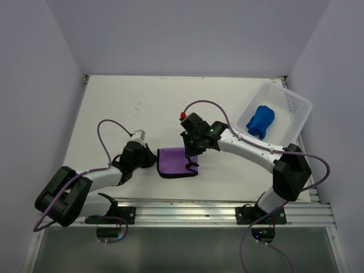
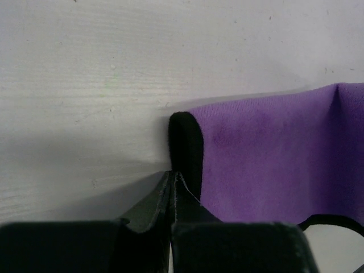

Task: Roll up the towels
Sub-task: Fold the towel

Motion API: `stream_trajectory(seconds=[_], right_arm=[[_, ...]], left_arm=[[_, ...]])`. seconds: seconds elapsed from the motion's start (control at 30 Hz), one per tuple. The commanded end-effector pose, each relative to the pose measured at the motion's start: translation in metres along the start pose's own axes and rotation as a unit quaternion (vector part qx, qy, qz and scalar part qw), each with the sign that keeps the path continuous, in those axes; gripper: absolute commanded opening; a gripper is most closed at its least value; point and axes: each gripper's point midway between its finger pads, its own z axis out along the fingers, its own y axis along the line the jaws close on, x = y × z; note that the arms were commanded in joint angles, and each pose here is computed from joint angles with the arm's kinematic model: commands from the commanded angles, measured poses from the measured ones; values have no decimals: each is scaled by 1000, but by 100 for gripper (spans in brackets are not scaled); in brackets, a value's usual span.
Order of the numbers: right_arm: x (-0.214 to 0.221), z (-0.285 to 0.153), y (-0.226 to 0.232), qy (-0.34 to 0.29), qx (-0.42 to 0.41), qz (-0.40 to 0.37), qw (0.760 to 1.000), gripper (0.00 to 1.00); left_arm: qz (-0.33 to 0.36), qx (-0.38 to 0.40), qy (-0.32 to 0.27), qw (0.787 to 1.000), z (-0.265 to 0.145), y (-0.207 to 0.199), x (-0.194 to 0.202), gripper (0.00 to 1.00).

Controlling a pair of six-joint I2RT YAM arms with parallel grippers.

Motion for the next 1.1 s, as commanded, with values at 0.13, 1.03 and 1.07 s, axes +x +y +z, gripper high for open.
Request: stream_trajectory(seconds=[0.13,1.03,1.07], right_arm=[[-15,11,42,1,-30,-17,999,0],[-8,81,99,54,-57,-16,997,0],[-6,84,99,56,-56,-16,997,0]], left_arm=[[1,29,-21,999,-2,-12,-8,0],[18,45,-18,999,-4,-17,-8,0],[18,44,-18,999,-4,-16,-7,0]])
